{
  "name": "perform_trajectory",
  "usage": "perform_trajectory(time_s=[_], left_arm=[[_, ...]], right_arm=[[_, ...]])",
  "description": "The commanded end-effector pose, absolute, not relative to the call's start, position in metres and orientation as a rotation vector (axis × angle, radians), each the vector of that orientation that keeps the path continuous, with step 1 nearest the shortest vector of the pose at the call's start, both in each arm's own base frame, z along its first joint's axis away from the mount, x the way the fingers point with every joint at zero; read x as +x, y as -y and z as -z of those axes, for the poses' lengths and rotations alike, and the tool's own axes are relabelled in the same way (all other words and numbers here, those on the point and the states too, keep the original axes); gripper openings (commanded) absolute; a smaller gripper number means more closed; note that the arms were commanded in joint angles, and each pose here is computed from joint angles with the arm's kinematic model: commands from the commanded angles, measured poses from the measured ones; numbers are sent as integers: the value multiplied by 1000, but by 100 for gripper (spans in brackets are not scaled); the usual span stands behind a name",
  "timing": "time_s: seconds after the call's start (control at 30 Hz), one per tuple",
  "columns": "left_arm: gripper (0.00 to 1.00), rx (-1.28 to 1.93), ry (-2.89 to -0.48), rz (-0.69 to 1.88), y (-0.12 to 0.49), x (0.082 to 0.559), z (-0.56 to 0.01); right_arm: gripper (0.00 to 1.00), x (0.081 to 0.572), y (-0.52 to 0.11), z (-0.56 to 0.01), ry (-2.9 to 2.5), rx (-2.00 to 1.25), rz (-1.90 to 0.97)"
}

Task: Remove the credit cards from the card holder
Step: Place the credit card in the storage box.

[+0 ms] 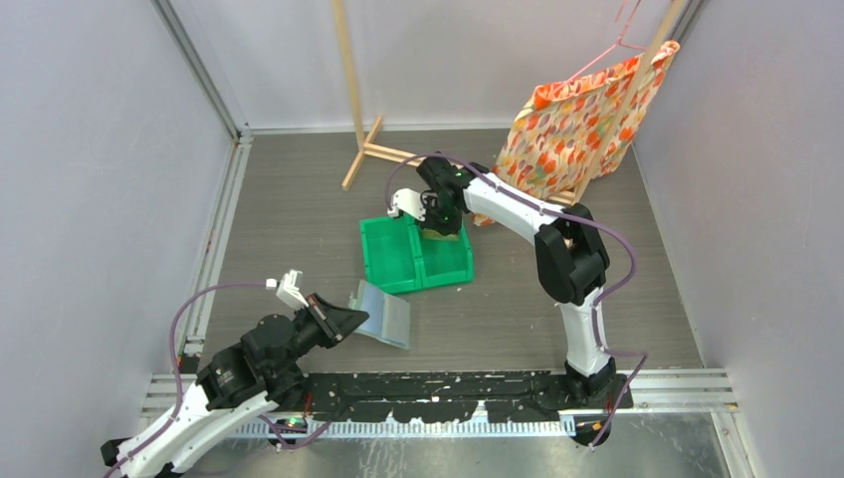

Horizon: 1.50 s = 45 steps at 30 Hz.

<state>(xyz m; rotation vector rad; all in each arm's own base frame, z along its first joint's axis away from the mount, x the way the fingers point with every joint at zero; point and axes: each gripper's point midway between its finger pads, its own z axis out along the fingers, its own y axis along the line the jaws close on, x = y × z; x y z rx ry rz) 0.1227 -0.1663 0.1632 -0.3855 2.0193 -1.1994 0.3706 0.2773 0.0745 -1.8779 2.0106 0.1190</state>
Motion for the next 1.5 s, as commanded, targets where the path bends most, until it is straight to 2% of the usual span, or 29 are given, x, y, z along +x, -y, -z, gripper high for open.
perform_trajectory(time_s=[0.0, 0.43, 1.0, 1.2, 1.47], left_arm=[[1, -419, -1939, 1212, 159, 128, -187], [1, -429, -1901, 1041, 124, 133, -202], [1, -410, -1916, 1055, 132, 133, -194], [1, -411, -1914, 1065, 134, 133, -194], [1, -406, -1920, 1071, 133, 131, -197]], right_arm=[[1, 376, -285, -89, -1964, -1868, -129], [1, 306, -290, -92, -2090, -1892, -194], [1, 228, -316, -103, -2250, -1811, -367], [1, 230, -311, -99, -2215, -1881, -347], [1, 282, -312, -109, -2067, -1886, -312]])
